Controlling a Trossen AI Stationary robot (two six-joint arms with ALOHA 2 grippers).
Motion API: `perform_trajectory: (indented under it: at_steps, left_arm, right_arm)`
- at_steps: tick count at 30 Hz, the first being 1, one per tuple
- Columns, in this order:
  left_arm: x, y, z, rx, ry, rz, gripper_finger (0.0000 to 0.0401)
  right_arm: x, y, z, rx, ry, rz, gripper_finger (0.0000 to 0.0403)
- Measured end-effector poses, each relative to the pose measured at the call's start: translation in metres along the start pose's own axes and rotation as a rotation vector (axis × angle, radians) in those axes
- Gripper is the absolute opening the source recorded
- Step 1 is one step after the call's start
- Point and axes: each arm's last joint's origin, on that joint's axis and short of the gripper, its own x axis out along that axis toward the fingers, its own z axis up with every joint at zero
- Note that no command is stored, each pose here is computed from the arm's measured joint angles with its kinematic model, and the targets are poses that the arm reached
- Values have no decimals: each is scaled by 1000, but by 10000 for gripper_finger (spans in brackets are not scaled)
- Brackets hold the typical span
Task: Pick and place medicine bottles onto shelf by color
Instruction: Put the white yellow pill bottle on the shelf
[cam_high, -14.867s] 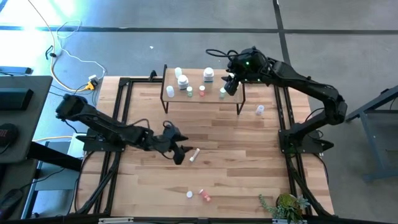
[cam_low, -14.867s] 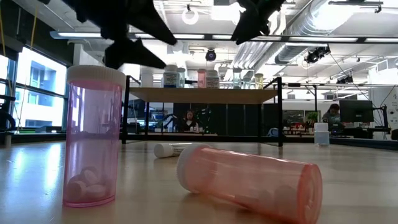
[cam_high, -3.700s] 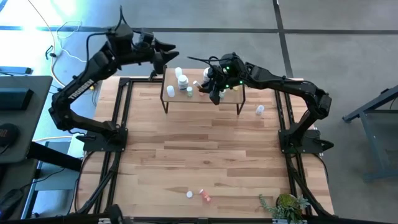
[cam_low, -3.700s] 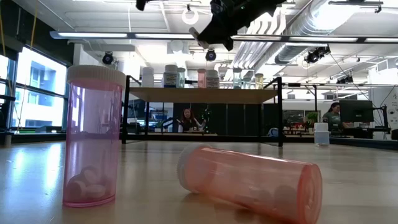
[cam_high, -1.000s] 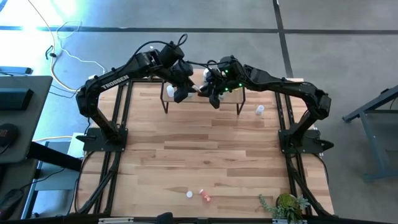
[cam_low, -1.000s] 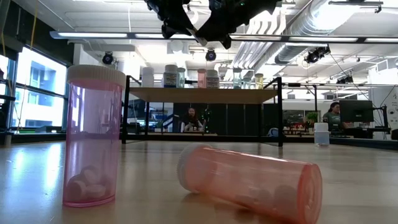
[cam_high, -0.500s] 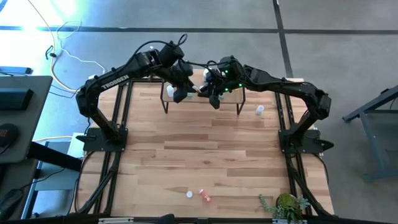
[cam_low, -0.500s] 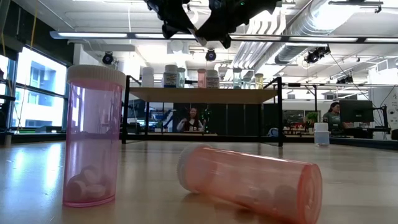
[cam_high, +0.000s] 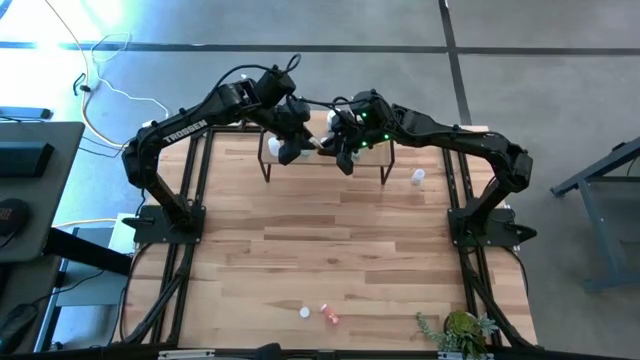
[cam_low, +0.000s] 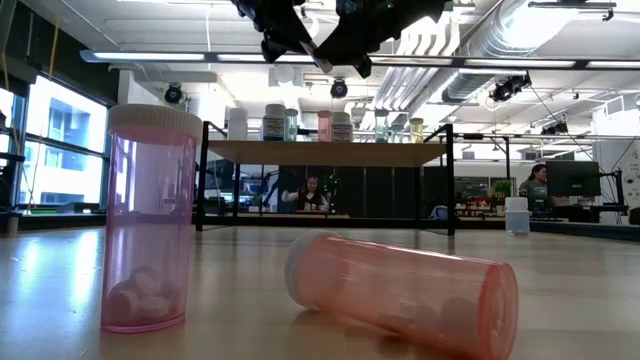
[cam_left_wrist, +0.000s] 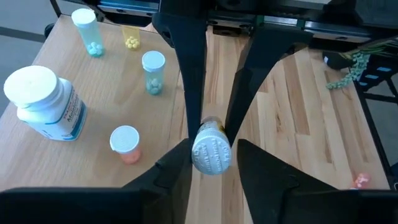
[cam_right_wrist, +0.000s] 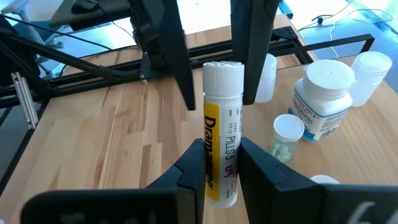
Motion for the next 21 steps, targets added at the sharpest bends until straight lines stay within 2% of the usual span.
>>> perform_trajectory:
  at_steps: [10, 18, 21]
  left_arm:
    - [0, 0, 2, -18, -16, 0, 166]
    - [0, 1, 1, -34, -9, 37, 172]
    - [0, 2, 1, -39, -3, 68, 162]
  right_arm:
    - [0, 0, 0, 1, 2, -3, 57]
    - [0, 0, 0, 1, 2, -3, 57]
    - [0, 0, 0, 1, 2, -2, 57]
